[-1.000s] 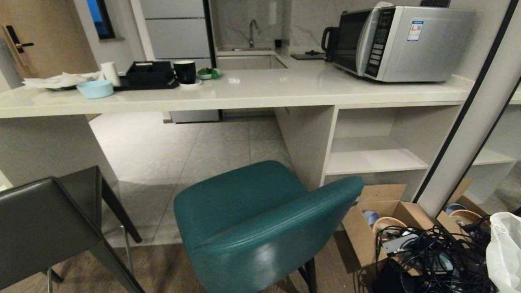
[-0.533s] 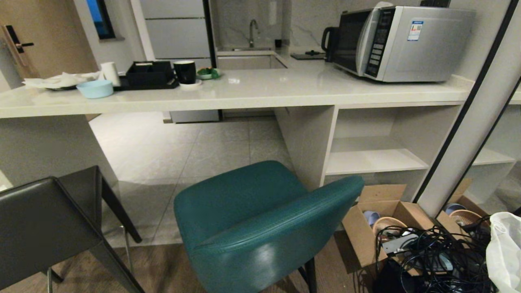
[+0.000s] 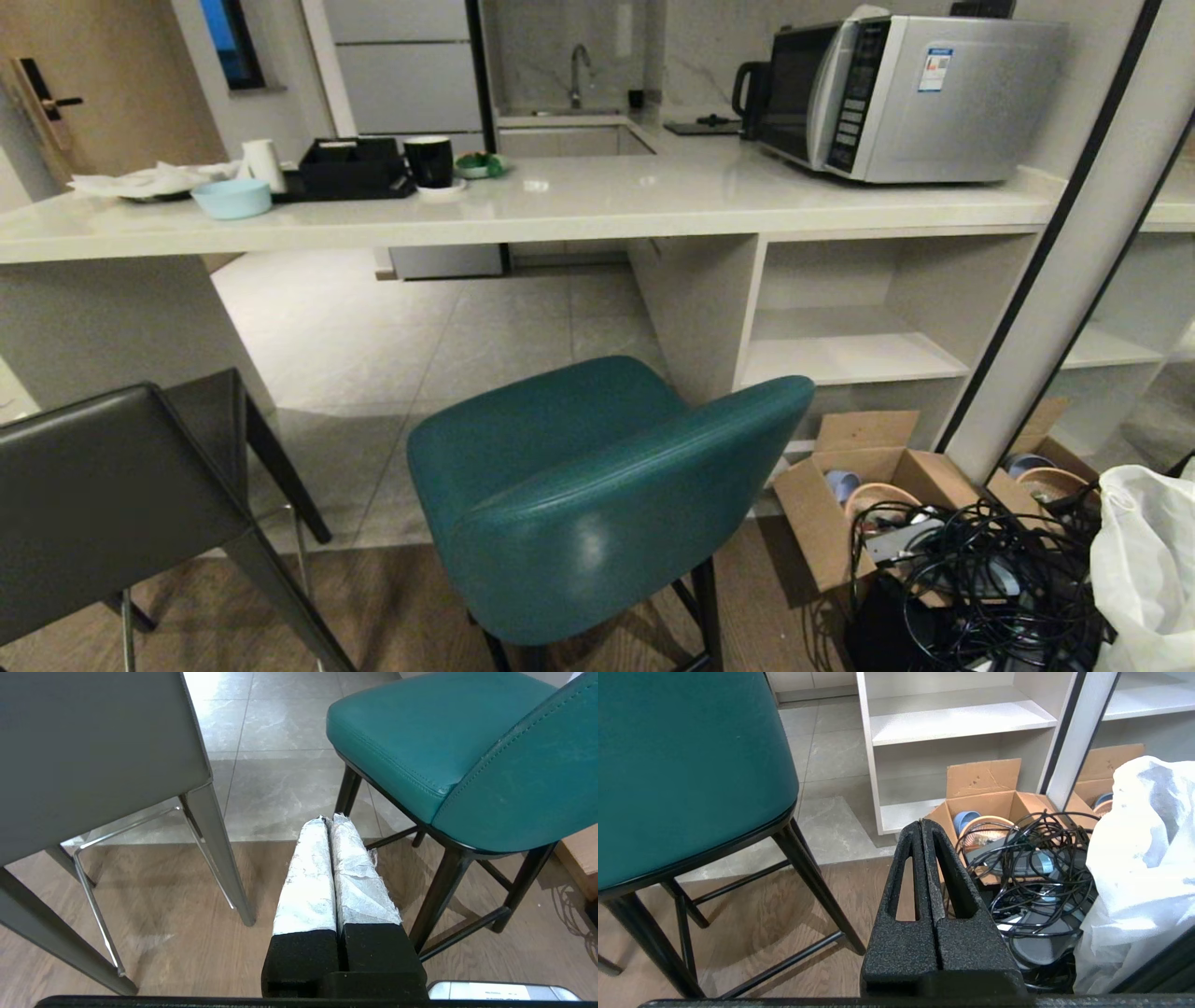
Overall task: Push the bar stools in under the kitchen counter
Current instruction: Push the gray chair back under the dining table
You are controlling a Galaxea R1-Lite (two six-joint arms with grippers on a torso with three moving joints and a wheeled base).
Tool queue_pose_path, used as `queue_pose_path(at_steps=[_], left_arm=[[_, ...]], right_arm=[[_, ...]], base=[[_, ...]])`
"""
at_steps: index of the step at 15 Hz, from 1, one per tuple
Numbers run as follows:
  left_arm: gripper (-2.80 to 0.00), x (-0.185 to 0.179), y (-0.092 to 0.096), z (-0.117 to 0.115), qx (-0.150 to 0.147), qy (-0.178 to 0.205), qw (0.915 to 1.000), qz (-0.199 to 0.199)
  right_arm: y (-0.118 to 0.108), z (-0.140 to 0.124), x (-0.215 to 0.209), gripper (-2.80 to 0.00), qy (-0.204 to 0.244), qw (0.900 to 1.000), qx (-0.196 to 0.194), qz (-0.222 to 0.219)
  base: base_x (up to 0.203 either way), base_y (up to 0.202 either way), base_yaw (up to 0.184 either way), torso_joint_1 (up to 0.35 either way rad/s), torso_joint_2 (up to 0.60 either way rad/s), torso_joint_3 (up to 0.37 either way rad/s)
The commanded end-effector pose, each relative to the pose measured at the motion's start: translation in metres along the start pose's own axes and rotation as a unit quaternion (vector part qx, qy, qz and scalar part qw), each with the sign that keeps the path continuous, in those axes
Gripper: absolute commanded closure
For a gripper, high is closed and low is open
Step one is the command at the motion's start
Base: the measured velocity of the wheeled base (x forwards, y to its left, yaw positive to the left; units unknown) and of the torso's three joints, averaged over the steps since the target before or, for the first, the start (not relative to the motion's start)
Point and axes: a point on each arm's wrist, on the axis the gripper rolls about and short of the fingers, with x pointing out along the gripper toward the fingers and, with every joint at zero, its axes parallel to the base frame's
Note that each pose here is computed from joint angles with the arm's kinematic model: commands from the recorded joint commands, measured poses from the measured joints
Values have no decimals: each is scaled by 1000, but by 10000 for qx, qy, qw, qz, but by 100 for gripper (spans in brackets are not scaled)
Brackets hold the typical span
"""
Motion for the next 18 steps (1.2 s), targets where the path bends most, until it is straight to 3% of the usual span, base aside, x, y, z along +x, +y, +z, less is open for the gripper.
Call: queue_pose_path(at_steps=[1,6,18], left_arm=[[0,0,0,0,1,11,10000,-3],[0,0,0,0,1,11,10000,-3],[0,0,0,0,1,7,10000,-11]], right_arm=[[0,0,0,0,9,10000,-4,-8],[0,0,0,0,9,10000,-4,-1],[0,0,0,0,9,10000,0,-1]], base=[[0,0,0,0,0,0],[1,26,-2,0,1,1],[0,194,-1,3,2,2]])
